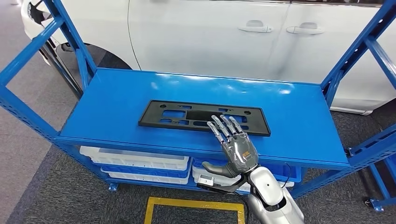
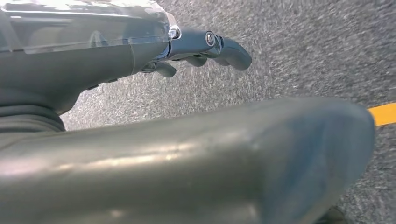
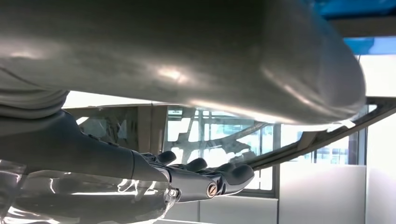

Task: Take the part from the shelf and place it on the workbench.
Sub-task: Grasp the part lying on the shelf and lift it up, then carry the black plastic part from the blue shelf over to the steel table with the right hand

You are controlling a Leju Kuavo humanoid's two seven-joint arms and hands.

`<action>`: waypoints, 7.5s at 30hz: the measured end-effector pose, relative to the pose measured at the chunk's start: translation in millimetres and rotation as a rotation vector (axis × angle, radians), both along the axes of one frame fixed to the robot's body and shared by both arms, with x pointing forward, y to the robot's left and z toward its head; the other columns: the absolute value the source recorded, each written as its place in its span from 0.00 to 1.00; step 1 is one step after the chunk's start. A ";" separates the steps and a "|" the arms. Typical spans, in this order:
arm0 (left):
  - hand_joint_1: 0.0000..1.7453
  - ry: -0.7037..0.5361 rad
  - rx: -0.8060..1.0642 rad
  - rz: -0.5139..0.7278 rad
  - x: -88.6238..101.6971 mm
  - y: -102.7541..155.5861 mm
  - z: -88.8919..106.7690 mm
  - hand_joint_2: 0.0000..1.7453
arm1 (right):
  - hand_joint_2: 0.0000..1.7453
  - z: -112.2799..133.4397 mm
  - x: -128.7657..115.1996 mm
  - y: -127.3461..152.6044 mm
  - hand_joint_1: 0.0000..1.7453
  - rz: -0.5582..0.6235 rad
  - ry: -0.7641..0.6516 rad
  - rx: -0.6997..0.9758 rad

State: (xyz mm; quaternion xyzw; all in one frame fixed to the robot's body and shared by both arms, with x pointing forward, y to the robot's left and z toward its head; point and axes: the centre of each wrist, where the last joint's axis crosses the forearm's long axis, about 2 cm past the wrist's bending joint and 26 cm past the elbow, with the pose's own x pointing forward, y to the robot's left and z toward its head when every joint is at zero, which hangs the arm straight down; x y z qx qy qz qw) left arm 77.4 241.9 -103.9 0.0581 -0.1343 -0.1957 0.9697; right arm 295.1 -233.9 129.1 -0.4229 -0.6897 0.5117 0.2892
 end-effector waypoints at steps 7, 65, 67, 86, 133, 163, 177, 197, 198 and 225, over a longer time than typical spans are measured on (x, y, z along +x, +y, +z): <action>0.00 -0.001 0.001 0.000 0.5 0.0 0.1 0.00 | 0.00 0.5 0.4 0.0 0.00 0.000 -0.002 0.000; 0.00 -0.011 -0.024 0.014 -2.1 -1.2 -0.3 0.00 | 1.00 4.3 36.7 -14.3 0.00 -0.024 -0.039 -0.206; 0.00 -0.010 -0.025 0.014 -2.2 -1.3 -0.3 0.00 | 1.00 3.6 38.7 -14.3 0.00 -0.025 -0.037 -0.215; 0.00 -0.010 -0.029 0.028 -2.5 -1.4 -0.4 0.00 | 1.00 -1.6 90.2 -24.4 0.00 -0.113 0.042 -0.308; 0.00 -0.009 -0.019 0.049 -7.7 -0.7 -1.2 0.00 | 1.00 -4.0 111.4 -26.1 0.98 -0.144 0.102 -0.344; 0.00 -0.006 -0.017 0.054 -8.4 0.5 -1.5 0.00 | 1.00 -3.1 114.2 -21.5 1.00 -0.074 0.162 -0.300; 0.00 -0.010 -0.022 0.056 -9.4 0.8 -1.7 0.00 | 1.00 29.8 124.7 -18.3 1.00 0.144 0.331 0.182; 0.00 -0.011 -0.033 0.062 -12.1 0.3 -2.1 0.00 | 1.00 57.1 123.7 -17.8 1.00 0.202 0.253 0.312; 0.00 -0.011 -0.033 0.062 -12.2 0.3 -2.1 0.00 | 1.00 60.7 124.1 -17.4 1.00 0.204 0.243 0.311; 0.00 -0.036 -0.047 0.073 -13.3 -2.1 -2.0 0.25 | 1.00 166.1 83.1 9.3 1.00 0.863 0.235 0.700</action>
